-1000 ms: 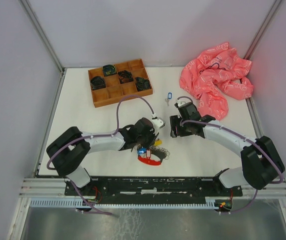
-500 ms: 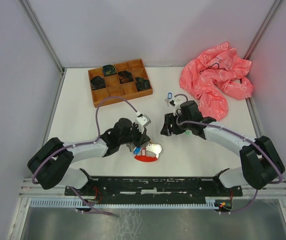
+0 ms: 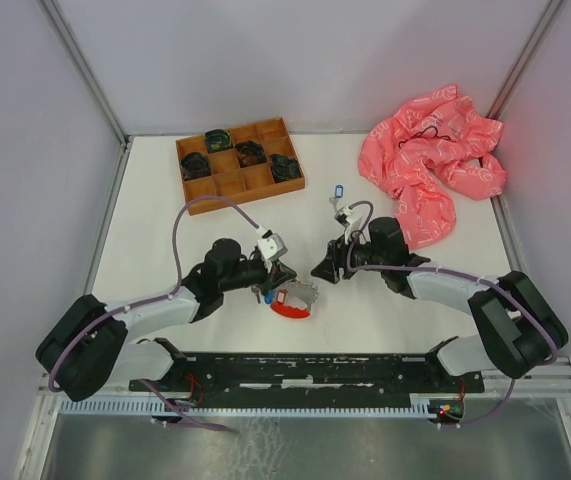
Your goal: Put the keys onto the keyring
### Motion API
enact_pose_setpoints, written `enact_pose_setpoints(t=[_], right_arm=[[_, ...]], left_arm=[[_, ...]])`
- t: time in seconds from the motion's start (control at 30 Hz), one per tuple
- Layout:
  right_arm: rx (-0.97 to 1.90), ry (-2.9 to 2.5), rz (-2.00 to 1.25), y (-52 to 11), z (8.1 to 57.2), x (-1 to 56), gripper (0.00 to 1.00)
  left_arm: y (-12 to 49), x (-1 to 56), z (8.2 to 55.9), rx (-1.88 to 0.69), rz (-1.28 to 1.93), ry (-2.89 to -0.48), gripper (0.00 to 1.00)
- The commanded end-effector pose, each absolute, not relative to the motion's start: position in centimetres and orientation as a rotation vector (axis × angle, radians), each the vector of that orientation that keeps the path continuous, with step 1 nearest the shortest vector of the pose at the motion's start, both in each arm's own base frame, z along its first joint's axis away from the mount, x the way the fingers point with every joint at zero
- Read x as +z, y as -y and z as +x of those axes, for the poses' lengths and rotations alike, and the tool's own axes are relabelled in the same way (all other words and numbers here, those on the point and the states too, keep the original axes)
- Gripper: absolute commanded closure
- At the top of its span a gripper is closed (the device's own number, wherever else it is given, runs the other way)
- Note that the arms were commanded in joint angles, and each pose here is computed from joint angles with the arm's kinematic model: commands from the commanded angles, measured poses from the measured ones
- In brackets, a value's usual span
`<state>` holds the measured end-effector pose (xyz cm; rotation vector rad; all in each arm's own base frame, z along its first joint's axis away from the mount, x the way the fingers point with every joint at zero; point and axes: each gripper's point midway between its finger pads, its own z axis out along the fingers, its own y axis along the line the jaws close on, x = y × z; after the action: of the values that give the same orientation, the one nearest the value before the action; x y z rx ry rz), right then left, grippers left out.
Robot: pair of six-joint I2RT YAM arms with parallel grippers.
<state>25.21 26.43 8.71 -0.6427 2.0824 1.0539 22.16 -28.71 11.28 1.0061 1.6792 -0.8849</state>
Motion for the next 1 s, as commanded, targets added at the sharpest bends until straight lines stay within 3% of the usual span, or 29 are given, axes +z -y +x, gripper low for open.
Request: enact_pose_setpoints(t=[0.0, 0.47, 0.97], right_arm=[[1.081, -1.785, -0.812, -28.2, 26.2, 12.4, 0.35], [0.927, -1.533, -1.214, -30.9, 21.2, 9.5, 0.35], [0.837, -1.367, -1.255, -33.7, 20.1, 10.4, 0.37]], left_arm=[[29.0, 13.6, 21.1, -0.891, 1.107, -1.467, 0.97], [28.0, 14.6, 18.8, -0.899, 1.133, -1.307, 0.97], [27.2, 14.5, 18.8, -0.947, 0.972, -1.402, 0.97]])
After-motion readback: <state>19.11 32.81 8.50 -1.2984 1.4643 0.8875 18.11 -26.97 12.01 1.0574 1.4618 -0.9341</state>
